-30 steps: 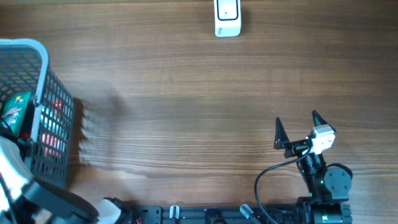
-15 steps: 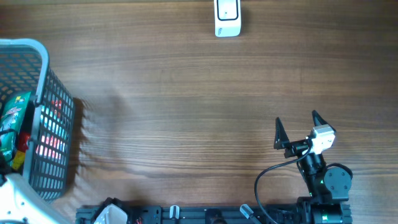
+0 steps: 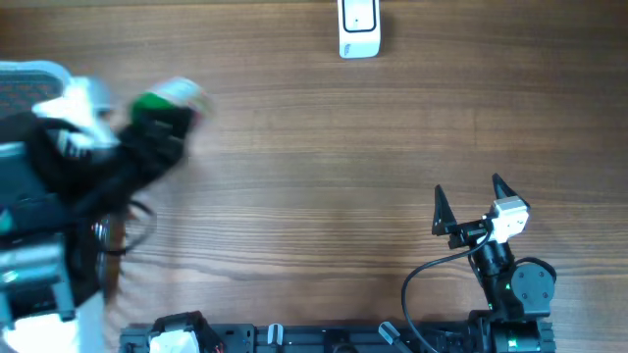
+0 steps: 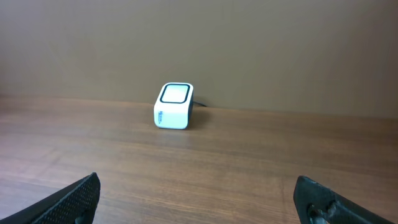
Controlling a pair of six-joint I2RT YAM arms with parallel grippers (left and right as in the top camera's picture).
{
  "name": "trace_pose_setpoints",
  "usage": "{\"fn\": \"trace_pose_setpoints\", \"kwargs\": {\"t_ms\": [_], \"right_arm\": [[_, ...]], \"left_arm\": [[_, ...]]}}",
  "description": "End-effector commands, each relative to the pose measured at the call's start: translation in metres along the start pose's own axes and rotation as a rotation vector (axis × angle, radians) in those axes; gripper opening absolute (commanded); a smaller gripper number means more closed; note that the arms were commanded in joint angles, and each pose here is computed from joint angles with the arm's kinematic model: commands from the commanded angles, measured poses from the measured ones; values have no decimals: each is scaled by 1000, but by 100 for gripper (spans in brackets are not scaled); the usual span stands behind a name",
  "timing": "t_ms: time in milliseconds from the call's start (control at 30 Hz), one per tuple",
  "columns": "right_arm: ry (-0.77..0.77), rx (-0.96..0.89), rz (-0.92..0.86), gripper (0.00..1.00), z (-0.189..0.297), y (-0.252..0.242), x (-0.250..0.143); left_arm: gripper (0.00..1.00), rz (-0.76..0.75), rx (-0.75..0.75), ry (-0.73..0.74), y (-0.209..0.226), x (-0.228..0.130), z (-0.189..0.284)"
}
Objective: Scan the item barcode
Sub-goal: 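Carry the green-lidded jar to table center and release it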
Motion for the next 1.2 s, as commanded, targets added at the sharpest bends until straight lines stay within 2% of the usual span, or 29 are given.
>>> {"fn": "trace_pose_setpoints", "kwargs": {"t_ms": [0,133,300,500,833,1033,1167], "right_arm": [[-6,19,12,100,0,2,1],[-6,18,11,100,0,2,1],[-6,18,12,100,0,2,1],[-6,18,11,100,0,2,1],[-6,19,11,100,0,2,1],[-6,19,11,100,0,2,1],[-6,19,11,100,0,2,1]], "left_arm": [[64,-157,163,88,-11,-21,-29],[64,-231,315,267,-17,-51,-76],[64,-279,399,485,-24,-90,-145],[64,-268,517,633,-16,-135,-217],[65,-283,536,686,-14,-182,-263],[68,-140,544,626,-4,-191,-275],[70,-129,556,578,10,-198,-283]]}}
Point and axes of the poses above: each gripper's point midway between its finger pads, its own z axis back along the fingers, its own y axis along the line the jaws close on, x = y × z, the point moved 10 cm from there along z, back along the fingers, and after that the axes turned 2 degrees about z, right-handed, at the moved point
